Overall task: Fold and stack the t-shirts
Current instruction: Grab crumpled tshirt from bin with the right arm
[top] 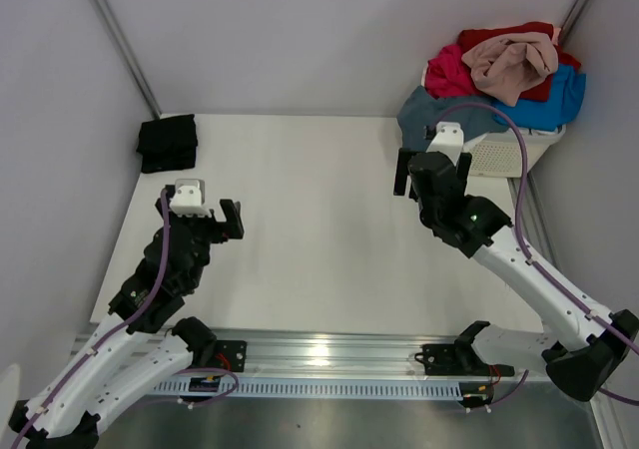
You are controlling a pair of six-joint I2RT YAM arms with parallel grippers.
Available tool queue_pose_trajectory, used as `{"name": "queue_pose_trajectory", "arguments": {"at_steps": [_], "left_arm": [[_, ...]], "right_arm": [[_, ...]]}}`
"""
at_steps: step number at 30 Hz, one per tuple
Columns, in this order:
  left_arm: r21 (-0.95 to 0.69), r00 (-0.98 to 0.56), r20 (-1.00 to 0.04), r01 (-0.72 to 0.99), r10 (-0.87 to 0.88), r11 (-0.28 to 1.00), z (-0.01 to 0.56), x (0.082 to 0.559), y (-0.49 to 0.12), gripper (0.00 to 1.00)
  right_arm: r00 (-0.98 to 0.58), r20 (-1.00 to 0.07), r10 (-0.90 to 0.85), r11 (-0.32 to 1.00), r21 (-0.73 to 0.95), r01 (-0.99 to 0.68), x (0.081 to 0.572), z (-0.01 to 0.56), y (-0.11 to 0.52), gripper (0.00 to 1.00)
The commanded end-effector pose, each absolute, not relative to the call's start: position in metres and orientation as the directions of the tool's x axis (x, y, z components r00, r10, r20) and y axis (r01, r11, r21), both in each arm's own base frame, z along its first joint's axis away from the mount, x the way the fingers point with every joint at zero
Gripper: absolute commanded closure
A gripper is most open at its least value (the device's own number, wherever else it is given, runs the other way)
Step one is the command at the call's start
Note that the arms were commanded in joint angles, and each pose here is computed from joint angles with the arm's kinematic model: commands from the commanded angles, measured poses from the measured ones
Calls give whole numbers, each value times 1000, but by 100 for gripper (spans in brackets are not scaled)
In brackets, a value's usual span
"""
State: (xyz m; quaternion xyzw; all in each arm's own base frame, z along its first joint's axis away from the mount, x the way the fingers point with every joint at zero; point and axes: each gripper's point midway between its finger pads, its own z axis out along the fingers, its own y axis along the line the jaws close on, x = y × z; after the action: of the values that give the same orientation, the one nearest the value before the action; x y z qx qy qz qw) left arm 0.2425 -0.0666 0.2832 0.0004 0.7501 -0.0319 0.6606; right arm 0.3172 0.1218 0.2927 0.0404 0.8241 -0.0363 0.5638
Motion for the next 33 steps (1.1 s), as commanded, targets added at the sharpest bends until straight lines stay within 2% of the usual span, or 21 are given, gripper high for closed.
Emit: {"name": "queue_pose_trajectory", "arguments": {"at_steps": [1,5,9,15,16,18,19,22,23,25,26,27,33], "left_arm": [[-85,-118,-990,78,-75,993,289,241,-74,4],[-85,-114,-991,83,-75,993,290,240,-74,4],[-89,-111,-991,104,-78,991,290,240,-78,4],[-97,-123,-989,112,-83,989,290,242,-82,4],[-98,-124,-989,113,-84,989,290,241,-82,4],[-104,-122,-988,110,-90,989,291,240,-81,4],[-108,-121,-988,111,-94,988,291,238,-80,4],[-117,-110,-988,121,-104,986,295,233,-78,4],[-115,-111,-989,121,-102,986,295,232,-76,4],[-117,-103,-989,116,-105,986,296,228,-73,3],[-118,-109,-988,117,-106,986,295,226,-71,4],[-122,-106,-988,128,-109,984,295,223,-71,4],[-155,-143,-980,142,-135,978,283,208,-67,4]], "right_arm": [[-326,-944,48,996,20,87,316,304,125,11],[-308,-950,45,996,20,84,316,309,124,10],[-262,-963,56,988,16,155,330,329,113,9],[-221,-967,127,945,50,323,395,369,66,11],[-173,-973,152,939,87,334,403,394,60,11],[-208,-965,161,916,68,396,429,387,40,11],[-174,-967,185,905,99,413,434,407,31,12],[-182,-954,238,885,136,445,465,403,7,12],[-140,-956,258,877,171,449,469,422,1,12],[-166,-945,283,856,170,489,488,410,-18,12],[-105,-947,304,844,216,491,491,434,-26,12],[-129,-937,325,838,222,499,505,419,-32,12],[-11,-850,526,684,416,600,520,403,-115,13]]}}
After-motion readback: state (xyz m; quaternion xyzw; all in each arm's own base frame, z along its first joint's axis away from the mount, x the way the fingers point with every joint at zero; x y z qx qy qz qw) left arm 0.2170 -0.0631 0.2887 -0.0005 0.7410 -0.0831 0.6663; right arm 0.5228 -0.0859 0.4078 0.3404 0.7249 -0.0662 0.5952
